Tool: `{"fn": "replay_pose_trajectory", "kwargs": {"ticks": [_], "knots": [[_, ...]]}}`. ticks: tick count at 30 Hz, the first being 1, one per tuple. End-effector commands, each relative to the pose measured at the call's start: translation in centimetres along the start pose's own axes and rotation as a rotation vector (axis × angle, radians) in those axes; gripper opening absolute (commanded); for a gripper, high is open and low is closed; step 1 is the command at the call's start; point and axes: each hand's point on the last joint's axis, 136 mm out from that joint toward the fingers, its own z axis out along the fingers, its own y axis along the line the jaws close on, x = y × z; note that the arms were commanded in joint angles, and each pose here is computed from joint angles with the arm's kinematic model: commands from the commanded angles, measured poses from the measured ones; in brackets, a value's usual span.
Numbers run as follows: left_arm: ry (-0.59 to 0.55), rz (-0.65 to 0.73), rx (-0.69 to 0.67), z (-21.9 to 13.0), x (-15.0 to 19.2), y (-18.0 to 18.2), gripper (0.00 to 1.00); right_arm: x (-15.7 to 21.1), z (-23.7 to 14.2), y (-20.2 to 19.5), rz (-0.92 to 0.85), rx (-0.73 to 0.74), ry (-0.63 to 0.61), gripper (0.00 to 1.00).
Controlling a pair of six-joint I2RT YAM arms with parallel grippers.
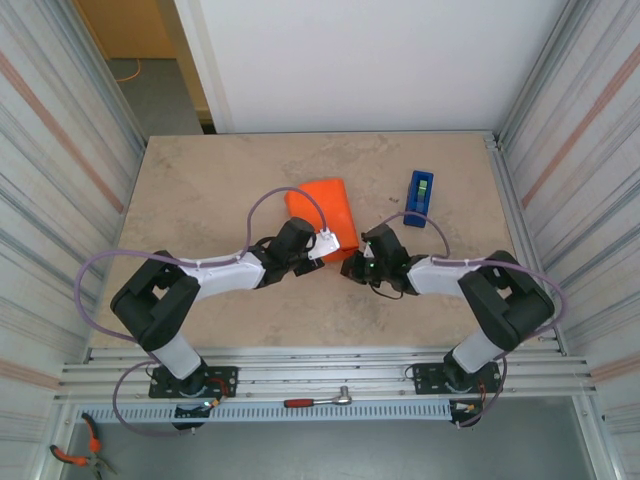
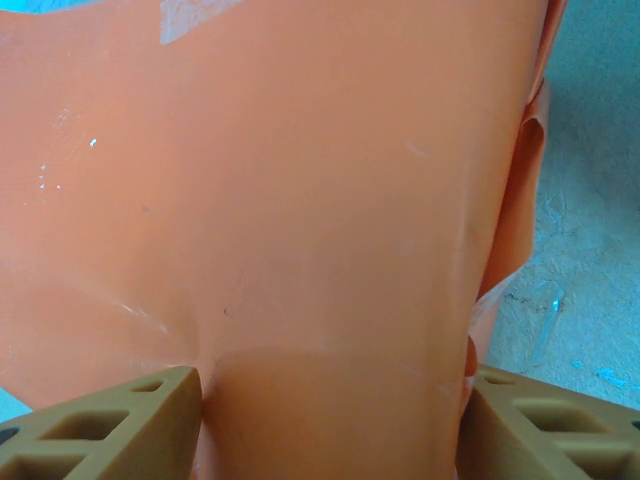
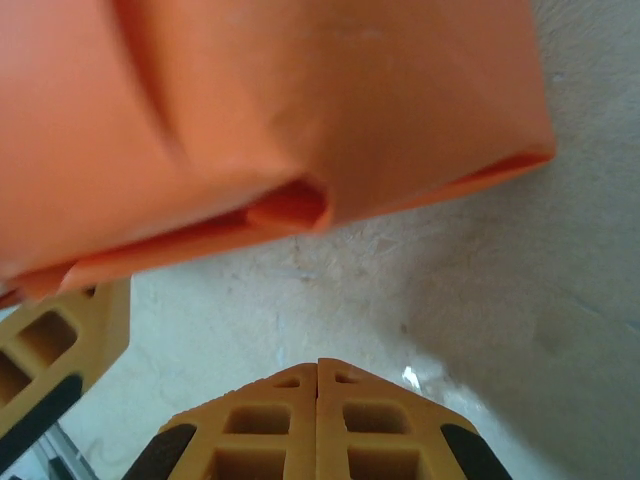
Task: Wrap the gift box in paper
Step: Fifth fold the wrapping paper around the gift box.
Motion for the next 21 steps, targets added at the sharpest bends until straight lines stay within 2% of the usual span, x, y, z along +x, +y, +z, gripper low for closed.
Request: {"fn": "replay_pose_trajectory", "kwargs": {"ticks": [1,15,21], "knots": [[0.009,-0.007,0.035,-0.5,0.2,-0.8,0.65,-1.9,0.7,2.6,0.003,-0.076,-0.044,0.0],[-0.042,0.003,0.035,-1.4,-0.6,-0.6,0.79,-2.7,1.0,3.4,0.002,-0.084,-0.052,0.0],[-0.063,-0.004,0.014,-1.6,-1.0,-0.3,0.82,-2.9,1.1,3.4,0.002,-0.085,-0.051,0.0]]}}
